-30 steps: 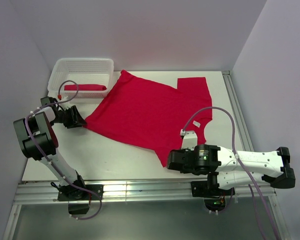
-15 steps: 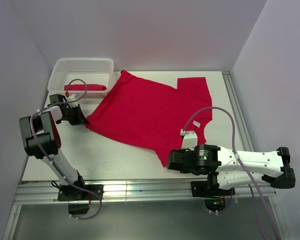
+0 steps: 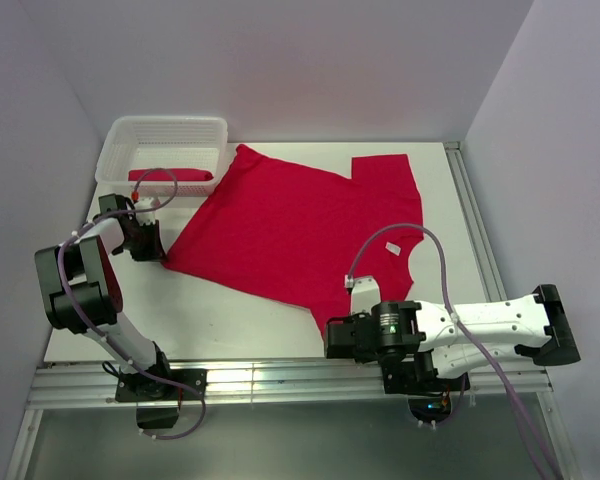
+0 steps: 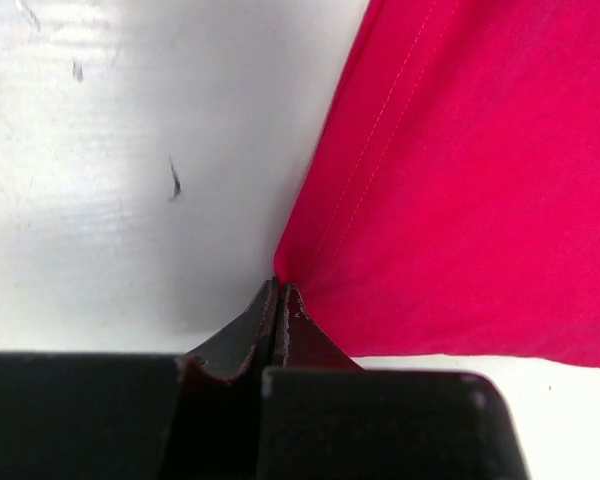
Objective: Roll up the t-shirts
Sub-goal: Fold the tshirt
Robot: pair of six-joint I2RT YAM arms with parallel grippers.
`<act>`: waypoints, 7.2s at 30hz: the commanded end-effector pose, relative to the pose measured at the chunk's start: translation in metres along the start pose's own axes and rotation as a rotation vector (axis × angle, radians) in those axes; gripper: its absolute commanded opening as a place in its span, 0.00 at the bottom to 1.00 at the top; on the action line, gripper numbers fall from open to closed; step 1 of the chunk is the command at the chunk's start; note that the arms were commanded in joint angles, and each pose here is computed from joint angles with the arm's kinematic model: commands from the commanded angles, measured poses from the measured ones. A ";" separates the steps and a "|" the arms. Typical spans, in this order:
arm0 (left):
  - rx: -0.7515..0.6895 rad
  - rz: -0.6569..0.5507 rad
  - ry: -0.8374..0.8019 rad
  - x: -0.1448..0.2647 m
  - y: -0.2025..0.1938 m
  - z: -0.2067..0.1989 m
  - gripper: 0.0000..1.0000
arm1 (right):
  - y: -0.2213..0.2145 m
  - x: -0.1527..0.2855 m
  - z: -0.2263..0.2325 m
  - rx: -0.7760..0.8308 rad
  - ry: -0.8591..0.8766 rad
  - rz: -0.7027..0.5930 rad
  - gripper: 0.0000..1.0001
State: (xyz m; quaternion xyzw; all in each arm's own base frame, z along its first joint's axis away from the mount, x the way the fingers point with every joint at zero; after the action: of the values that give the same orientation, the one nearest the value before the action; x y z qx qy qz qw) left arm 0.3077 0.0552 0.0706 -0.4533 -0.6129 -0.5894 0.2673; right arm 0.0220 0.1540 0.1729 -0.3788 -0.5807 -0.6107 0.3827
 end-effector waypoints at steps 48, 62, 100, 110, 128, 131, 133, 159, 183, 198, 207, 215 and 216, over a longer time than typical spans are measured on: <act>0.025 -0.220 -0.062 0.055 0.160 -0.029 0.00 | 0.138 0.002 -0.055 -0.117 -0.252 -0.251 0.00; 0.040 -0.259 -0.083 0.055 0.170 -0.037 0.00 | 0.158 -0.010 -0.054 -0.082 -0.329 -0.234 0.00; 0.087 -0.291 -0.186 0.022 0.192 -0.062 0.00 | 0.190 -0.031 -0.077 -0.146 -0.480 -0.198 0.00; 0.125 -0.299 -0.201 0.014 0.203 -0.061 0.00 | 0.193 -0.041 -0.078 -0.123 -0.518 -0.173 0.00; 0.176 -0.331 -0.172 0.000 0.231 -0.044 0.00 | 0.190 -0.047 -0.083 -0.131 -0.549 -0.143 0.00; 0.184 -0.327 -0.179 -0.002 0.231 -0.042 0.00 | 0.190 -0.047 -0.084 -0.136 -0.549 -0.141 0.00; 0.187 -0.328 -0.179 -0.002 0.231 -0.042 0.00 | 0.190 -0.048 -0.084 -0.134 -0.553 -0.141 0.00; 0.130 -0.367 -0.220 0.012 0.238 -0.070 0.00 | 0.198 -0.082 -0.086 -0.105 -0.687 -0.070 0.00; 0.019 -0.398 -0.219 0.017 0.225 -0.112 0.00 | 0.200 -0.164 -0.070 -0.135 -0.790 0.035 0.00; 0.046 -0.394 -0.145 0.013 0.247 -0.101 0.00 | 0.212 -0.155 -0.094 -0.183 -0.832 0.021 0.00; 0.041 -0.338 -0.136 0.003 0.231 -0.097 0.01 | 0.214 -0.155 -0.096 -0.194 -0.817 0.007 0.00; 0.042 -0.311 -0.146 -0.001 0.221 -0.096 0.00 | 0.221 -0.147 -0.116 -0.240 -0.888 -0.005 0.43; 0.041 -0.308 -0.148 -0.002 0.220 -0.095 0.00 | 0.222 -0.146 -0.118 -0.251 -0.890 -0.014 0.50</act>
State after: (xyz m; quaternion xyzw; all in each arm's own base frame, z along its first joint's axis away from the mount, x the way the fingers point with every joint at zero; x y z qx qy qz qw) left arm 0.4814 -0.0643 0.1877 -0.3937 -0.7087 -0.5682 0.1414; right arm 0.2774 0.0441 0.1058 -0.6537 -0.6107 -0.4380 0.0888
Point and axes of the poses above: each gripper's point midway between its finger pads, its own x axis back along the fingers, its own z axis along the line the jaws close on, y = z × x, the point moved 6 cm from there along x, back along the fingers, and after that the axes turned 11 degrees about -x, right-handed, at the moved point
